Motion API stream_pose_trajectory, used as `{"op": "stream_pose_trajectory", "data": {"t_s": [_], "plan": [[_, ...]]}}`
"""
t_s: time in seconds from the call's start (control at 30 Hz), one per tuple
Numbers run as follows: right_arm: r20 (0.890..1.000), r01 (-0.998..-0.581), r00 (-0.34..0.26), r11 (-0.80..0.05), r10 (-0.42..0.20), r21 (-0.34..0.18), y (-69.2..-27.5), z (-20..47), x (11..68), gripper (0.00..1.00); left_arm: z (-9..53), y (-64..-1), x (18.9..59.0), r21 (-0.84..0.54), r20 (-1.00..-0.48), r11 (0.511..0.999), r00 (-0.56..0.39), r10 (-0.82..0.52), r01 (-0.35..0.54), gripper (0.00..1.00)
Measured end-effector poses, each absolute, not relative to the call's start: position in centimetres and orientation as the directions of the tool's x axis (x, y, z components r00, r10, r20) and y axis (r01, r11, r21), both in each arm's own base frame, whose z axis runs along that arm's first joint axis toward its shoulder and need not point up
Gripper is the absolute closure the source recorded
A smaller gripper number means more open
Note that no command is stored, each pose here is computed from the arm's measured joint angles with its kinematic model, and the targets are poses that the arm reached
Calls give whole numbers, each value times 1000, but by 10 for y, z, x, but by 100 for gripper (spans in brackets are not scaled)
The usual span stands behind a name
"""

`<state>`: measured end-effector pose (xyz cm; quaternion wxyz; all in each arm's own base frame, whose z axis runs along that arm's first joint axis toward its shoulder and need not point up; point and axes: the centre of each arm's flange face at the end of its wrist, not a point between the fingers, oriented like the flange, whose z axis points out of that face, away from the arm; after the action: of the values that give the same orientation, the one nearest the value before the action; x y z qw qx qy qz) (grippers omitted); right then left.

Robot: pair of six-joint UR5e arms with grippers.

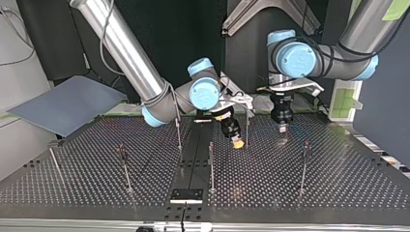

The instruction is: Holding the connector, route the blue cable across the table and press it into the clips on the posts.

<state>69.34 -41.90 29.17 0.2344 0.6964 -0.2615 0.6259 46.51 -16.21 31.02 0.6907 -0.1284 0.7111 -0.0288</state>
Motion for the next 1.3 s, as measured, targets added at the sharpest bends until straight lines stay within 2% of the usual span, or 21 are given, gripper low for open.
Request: {"op": "stream_pose_trajectory", "data": {"t_s": [0.27,0.73,1.07,1.3], "plan": [[985,-667,125,-745,-116,-3,-415,261,684,100,279,-165,450,-228,-971,965,-46,-236,-132,100],[974,-682,172,-732,-147,10,-408,240,676,100,210,-181,444,-180,-966,975,-165,-200,-127,100],[963,-696,219,-717,-157,41,-395,234,662,100,188,-183,444,-192,-961,973,-179,-213,-128,100],[948,-690,262,-722,-181,52,-384,214,651,100,176,-185,448,-197,-959,973,-181,-217,-119,100]]}}
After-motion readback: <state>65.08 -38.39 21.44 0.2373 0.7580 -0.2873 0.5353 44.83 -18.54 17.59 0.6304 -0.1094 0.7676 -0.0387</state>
